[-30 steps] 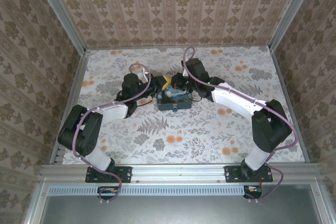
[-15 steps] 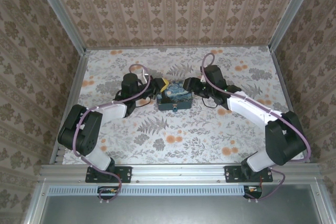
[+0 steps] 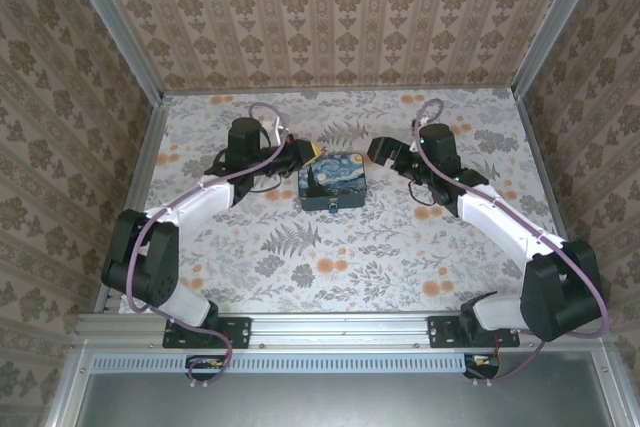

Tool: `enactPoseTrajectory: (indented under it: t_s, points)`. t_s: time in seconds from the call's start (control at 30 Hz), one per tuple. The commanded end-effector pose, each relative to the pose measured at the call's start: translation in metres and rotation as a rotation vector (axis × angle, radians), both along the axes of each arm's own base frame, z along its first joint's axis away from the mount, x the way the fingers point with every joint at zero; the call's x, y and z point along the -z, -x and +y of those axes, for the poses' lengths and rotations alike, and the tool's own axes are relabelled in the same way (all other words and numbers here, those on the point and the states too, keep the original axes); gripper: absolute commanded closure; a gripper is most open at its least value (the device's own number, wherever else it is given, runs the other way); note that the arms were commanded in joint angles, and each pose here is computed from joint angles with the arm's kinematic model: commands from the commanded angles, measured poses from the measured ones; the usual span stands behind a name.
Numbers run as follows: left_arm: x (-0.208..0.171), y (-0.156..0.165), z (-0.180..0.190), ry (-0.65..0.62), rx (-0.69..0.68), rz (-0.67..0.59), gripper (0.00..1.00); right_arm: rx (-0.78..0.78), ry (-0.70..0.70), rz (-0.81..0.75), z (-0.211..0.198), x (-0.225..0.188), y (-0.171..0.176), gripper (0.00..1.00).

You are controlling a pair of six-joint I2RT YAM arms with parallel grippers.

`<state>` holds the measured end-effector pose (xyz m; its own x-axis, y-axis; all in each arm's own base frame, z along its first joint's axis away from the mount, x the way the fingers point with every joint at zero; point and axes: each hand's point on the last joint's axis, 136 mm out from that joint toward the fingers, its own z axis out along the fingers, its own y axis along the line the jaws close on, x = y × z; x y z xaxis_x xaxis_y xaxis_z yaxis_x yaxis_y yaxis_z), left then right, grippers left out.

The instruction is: Unlock a padlock with a key

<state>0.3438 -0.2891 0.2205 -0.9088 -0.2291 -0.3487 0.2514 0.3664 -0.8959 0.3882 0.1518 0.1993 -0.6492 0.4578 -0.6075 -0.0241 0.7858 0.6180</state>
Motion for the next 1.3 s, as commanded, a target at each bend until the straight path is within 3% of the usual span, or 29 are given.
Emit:
enactPoseTrajectory:
  t_s: [0.0,0.23,0.57,0.67,1.03,1.27]
  points:
    - [-0.008,0.008,0.001,-0.048,0.066,-0.060,1.00,0.029,-0.078,-0.070,-0.011,-0.020,-0.011,0.00]
    - [-0.017,0.009,-0.010,-0.046,0.163,-0.108,1.00,-0.081,-0.254,-0.163,0.000,-0.040,-0.024,0.01]
    - [-0.022,0.004,-0.009,-0.072,0.245,-0.154,1.00,-0.342,-0.421,-0.198,0.043,-0.050,-0.036,0.37]
    - [-0.023,0.002,-0.007,-0.058,0.258,-0.152,1.00,-0.393,-0.456,-0.226,0.050,-0.055,-0.036,0.43]
    - [-0.027,0.009,-0.011,-0.019,0.330,-0.173,1.00,-0.587,-0.498,-0.227,0.100,-0.064,-0.031,0.46]
    - [-0.022,0.010,-0.014,-0.012,0.345,-0.160,1.00,-0.660,-0.520,-0.193,0.126,-0.053,-0.026,0.53]
